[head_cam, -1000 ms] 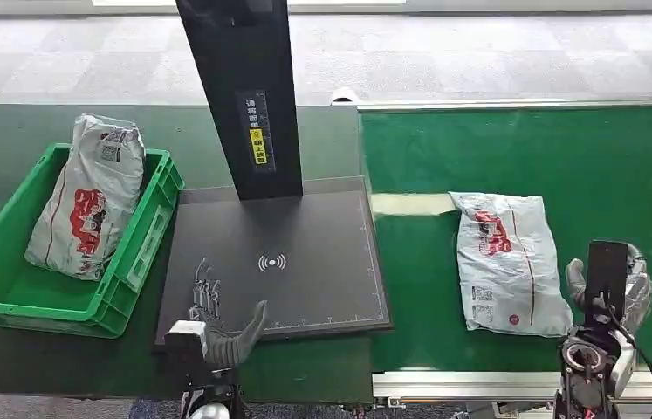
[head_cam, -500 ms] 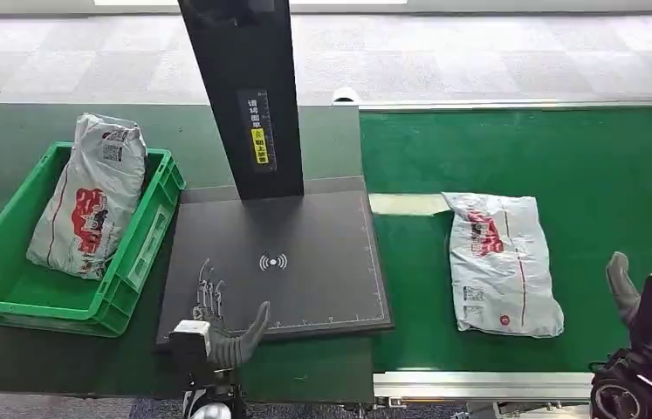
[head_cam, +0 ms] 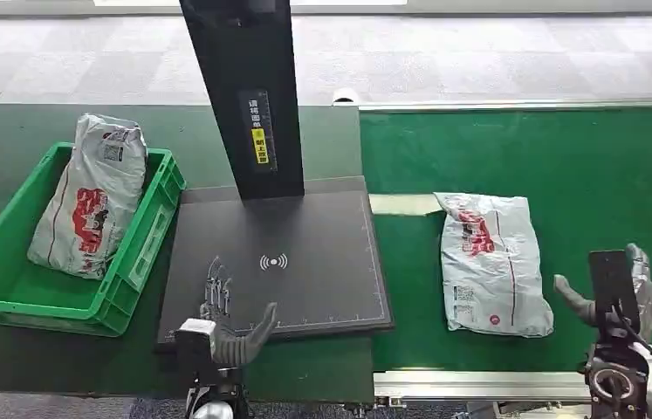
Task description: Moved the parcel from conveyor to table for the left to box.
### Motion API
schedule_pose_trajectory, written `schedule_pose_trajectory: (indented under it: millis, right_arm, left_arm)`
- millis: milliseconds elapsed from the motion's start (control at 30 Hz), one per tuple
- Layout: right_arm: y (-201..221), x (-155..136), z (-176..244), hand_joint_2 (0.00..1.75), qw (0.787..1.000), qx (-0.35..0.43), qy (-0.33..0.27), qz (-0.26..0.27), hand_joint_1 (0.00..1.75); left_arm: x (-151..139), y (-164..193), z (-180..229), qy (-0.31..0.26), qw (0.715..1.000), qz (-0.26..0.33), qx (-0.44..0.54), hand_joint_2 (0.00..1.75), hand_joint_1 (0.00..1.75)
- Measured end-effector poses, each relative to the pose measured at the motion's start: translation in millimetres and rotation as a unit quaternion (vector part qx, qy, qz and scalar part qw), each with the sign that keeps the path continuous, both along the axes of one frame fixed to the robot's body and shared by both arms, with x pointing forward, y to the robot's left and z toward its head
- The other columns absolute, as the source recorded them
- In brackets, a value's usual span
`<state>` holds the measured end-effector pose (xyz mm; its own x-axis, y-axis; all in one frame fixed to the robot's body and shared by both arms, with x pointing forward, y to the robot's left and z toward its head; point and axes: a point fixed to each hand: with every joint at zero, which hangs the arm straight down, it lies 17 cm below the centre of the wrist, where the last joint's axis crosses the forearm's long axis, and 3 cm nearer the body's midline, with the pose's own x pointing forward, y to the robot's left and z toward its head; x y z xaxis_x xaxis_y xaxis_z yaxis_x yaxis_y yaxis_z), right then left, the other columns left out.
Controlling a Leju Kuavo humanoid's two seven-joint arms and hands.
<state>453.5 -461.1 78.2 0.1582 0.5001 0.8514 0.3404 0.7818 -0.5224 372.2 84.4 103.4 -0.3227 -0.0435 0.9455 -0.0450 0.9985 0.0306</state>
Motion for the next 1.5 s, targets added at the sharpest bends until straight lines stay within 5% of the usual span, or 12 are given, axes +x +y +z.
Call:
schedule_pose_trajectory:
  millis: [300, 533, 567, 600, 833, 1500]
  right_arm:
    - [1.1, -4.1, -117.7, 1.75, 0.982, 0.034, 0.184, 0.005, 0.00]
    - [42.4, 4.9, -140.2, 1.75, 0.967, 0.122, 0.213, 0.074, 0.00]
    - [43.9, 6.2, -140.4, 1.75, 0.966, 0.126, 0.214, 0.076, 0.12]
    - [46.4, 7.4, -140.5, 1.75, 0.964, 0.133, 0.215, 0.079, 1.75]
    - [66.9, 15.6, -135.0, 1.75, 0.949, 0.209, 0.208, 0.114, 1.75]
    - [74.0, 20.7, -124.9, 1.75, 0.953, 0.230, 0.161, 0.115, 1.75]
  left_arm:
    - [1.7, -3.2, -0.3, 0.001, 1.000, -0.004, 0.004, 1.75, 0.00]
    - [2.6, -1.4, 0.1, 0.001, 1.000, 0.000, 0.005, 1.75, 0.00]
    - [2.6, -1.3, 0.0, 0.001, 1.000, 0.000, 0.005, 1.75, 0.00]
    - [2.7, -0.7, -0.1, 0.001, 1.000, 0.002, 0.006, 1.75, 0.00]
    - [3.0, 4.8, 2.1, -0.001, 1.000, 0.013, 0.004, 1.75, 0.00]
    - [0.7, 9.3, 4.2, -0.002, 1.000, 0.019, 0.000, 1.75, 0.00]
